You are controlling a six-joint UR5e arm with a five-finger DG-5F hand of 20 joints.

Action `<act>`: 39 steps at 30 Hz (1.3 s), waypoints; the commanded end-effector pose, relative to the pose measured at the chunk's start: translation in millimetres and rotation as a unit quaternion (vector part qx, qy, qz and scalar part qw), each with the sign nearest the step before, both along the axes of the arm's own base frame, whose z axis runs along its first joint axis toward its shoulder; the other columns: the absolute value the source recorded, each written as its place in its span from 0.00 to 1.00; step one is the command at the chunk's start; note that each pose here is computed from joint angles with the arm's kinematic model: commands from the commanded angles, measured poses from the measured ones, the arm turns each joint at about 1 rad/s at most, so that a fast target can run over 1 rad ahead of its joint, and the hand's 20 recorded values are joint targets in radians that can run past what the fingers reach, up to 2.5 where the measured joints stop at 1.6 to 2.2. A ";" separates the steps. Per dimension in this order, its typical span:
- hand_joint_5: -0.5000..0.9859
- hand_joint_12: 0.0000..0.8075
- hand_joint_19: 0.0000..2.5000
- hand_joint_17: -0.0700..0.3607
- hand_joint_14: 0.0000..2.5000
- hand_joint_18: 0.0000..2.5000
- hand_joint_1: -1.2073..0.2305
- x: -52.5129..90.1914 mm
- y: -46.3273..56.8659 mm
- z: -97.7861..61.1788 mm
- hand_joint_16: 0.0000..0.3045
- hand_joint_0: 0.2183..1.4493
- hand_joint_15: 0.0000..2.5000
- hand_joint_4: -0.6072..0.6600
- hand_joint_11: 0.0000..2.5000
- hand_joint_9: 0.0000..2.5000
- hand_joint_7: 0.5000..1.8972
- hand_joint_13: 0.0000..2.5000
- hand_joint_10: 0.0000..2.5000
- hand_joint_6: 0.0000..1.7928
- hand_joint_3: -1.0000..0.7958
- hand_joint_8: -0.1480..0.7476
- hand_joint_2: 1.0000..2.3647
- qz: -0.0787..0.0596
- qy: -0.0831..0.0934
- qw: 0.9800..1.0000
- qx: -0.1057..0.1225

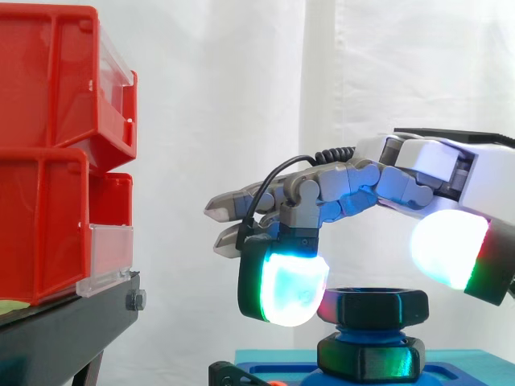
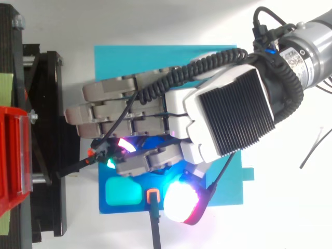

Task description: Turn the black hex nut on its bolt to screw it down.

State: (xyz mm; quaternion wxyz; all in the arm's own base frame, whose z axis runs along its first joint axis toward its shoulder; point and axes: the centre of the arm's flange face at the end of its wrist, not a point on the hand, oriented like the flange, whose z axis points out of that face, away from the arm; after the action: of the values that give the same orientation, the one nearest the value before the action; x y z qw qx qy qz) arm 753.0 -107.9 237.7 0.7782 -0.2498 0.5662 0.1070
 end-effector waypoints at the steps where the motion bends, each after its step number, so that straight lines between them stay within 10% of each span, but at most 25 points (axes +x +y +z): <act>1: 0.30 0.47 0.07 0.45 0.00 0.13 0.84 -1.2 -6.6 0.5 0.18 0.20 0.01 0.64 0.00 0.30 0.55 0.17 0.00 0.34 0.28 0.50 0.00 0.000 -0.001 1.000 -0.001; 24: 0.30 0.47 0.06 0.44 0.00 0.12 0.84 -11.2 -49.2 3.3 0.18 0.20 0.01 0.64 0.01 0.30 0.57 0.17 0.00 0.32 0.28 0.50 0.00 0.010 -0.013 1.000 0.000; 39: 0.31 0.46 0.07 0.44 0.00 0.12 0.80 6.5 -14.0 28.4 0.17 0.21 0.01 0.64 0.00 0.29 0.62 0.17 0.00 0.28 0.28 0.49 0.00 0.054 -0.033 0.998 0.022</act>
State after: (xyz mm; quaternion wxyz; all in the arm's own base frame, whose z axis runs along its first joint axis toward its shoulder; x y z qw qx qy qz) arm 755.1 -131.4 260.5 0.7915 -0.2658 0.5309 0.1453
